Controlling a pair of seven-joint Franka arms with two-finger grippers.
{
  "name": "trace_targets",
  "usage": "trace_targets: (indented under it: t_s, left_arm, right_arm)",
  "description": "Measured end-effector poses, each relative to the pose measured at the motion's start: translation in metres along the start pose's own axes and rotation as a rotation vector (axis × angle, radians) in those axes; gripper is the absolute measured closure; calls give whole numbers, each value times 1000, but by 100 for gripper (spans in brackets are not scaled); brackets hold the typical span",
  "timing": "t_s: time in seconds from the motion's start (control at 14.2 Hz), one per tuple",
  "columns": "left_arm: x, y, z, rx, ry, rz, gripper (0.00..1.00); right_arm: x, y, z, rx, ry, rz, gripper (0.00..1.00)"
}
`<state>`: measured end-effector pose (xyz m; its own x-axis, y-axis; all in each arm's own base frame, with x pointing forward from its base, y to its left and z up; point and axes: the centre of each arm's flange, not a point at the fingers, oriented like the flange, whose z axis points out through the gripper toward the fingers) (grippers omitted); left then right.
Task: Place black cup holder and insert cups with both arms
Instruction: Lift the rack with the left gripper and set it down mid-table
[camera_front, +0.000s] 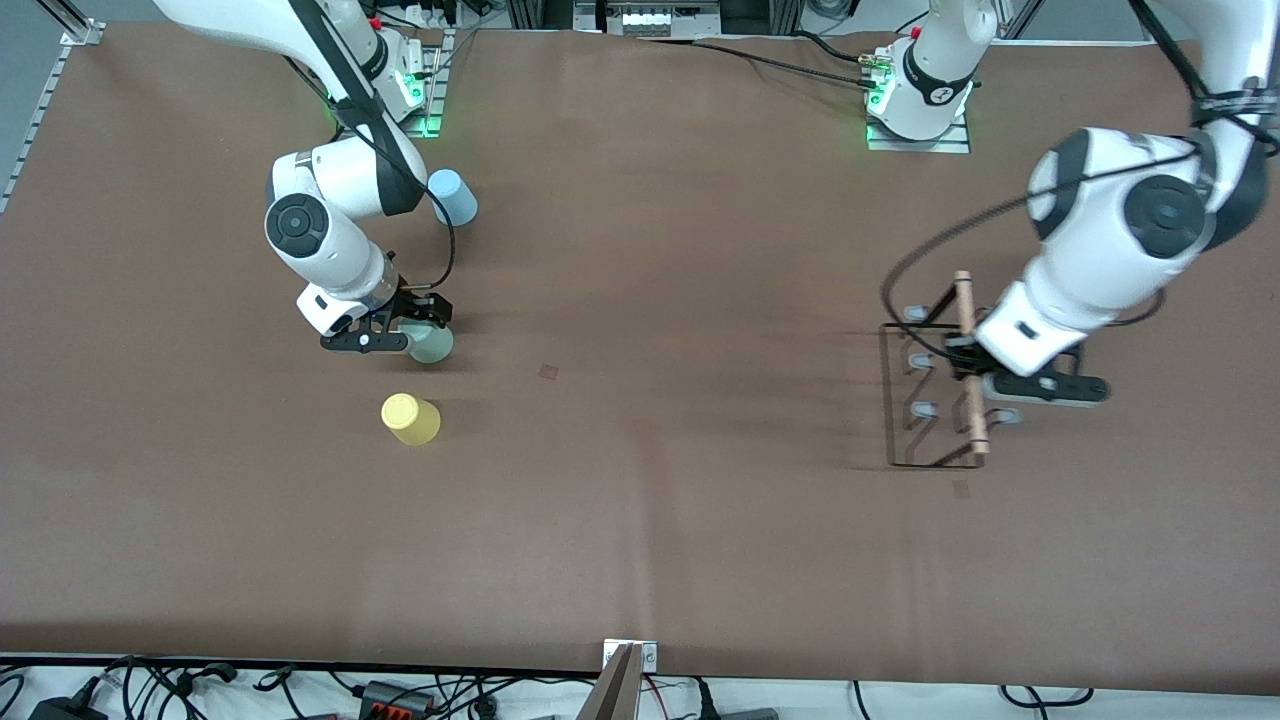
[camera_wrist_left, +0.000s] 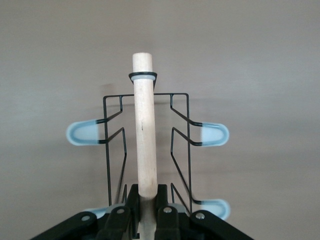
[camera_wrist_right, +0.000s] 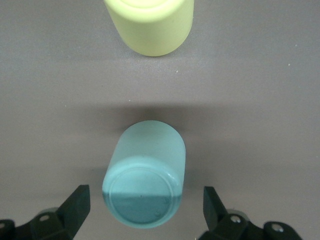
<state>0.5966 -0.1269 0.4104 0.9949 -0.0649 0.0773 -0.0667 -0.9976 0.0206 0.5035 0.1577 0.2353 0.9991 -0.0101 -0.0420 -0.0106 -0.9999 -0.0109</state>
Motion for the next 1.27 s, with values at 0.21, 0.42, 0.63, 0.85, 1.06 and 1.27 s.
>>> trace_targets:
  t_s: [0.21, 0.42, 0.63, 0.85, 1.06, 1.27]
  left_arm:
    - [-17, 92, -3, -44, -4, 5, 84]
    - [-42, 168, 4, -67, -32, -45, 84]
    - [-57, 225, 10, -89, -55, -141, 84]
    - [-59, 263, 24, -93, -67, -159, 84]
    - [-64, 301, 39, -55, -30, -129, 84]
    - [-76, 330, 58, -14, -8, -144, 84]
  right_arm:
    - [2, -1, 2, 8, 23, -1, 0]
    - [3, -1, 4, 9, 27, -2, 0]
    - [3, -1, 5, 10, 29, -2, 0]
    - [4, 0, 7, 13, 38, -5, 0]
    - [4, 0, 8, 13, 39, -5, 15]
    - [6, 0, 4, 15, 47, -9, 34]
